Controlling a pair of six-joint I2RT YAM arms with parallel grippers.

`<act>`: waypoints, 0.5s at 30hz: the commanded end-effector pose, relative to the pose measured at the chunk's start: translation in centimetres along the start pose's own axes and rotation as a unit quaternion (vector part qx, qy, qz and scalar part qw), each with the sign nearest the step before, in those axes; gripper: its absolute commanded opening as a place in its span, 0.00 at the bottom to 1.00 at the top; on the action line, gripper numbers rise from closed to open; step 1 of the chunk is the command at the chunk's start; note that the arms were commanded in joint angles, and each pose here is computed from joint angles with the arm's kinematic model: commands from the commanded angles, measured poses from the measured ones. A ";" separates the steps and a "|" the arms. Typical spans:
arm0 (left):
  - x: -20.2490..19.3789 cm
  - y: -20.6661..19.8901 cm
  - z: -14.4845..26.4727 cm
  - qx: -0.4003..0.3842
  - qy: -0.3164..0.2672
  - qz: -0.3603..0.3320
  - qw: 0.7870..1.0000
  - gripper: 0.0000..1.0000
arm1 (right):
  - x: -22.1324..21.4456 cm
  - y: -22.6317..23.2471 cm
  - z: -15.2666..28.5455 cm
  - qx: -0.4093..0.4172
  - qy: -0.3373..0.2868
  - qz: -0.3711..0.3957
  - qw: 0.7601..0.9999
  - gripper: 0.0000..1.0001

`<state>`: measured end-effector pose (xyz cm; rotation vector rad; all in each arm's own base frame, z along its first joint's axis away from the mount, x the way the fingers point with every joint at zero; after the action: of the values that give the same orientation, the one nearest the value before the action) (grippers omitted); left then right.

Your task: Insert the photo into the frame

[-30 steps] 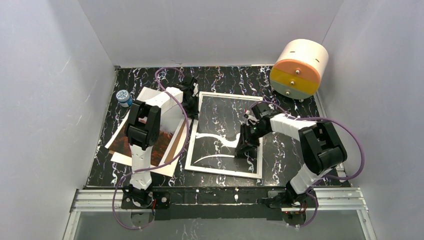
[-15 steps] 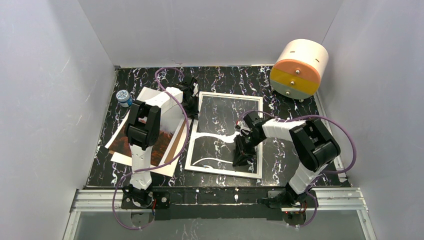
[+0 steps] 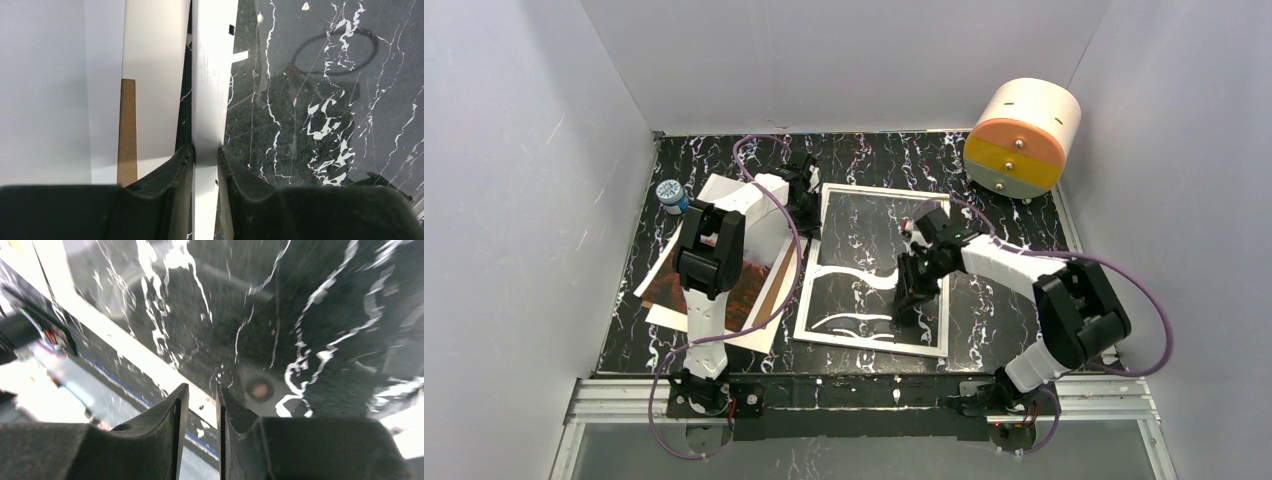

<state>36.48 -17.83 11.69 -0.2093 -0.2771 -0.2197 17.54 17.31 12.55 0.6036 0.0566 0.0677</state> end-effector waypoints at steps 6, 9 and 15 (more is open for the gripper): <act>1.0 -1.1 3.6 -0.048 -0.016 -0.007 0.999 0.48 | 7.3 -0.4 8.0 -0.099 -0.299 -0.163 0.935 0.50; 1.0 -1.4 3.8 -0.061 -0.020 -0.007 0.998 0.57 | 8.3 -3.0 9.4 -0.146 -0.337 -0.231 0.901 0.63; 0.4 -1.2 3.2 -0.062 -0.014 -0.002 0.998 0.60 | 10.0 -6.4 9.7 -0.169 -0.327 -0.263 0.892 0.71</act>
<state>36.29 -18.35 12.64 -0.2954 -0.2513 -0.2307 27.13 8.37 16.76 0.2675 -0.4307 -0.6054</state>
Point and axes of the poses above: each gripper's point midway between its finger pads, its own z axis back along the fingers, its own y axis along the line the jaws close on, x = y × z, the point moved 10 cm from there along z, back along the fingers, and after that the axes turned 8 degrees about -z, right-handed, at the moved point
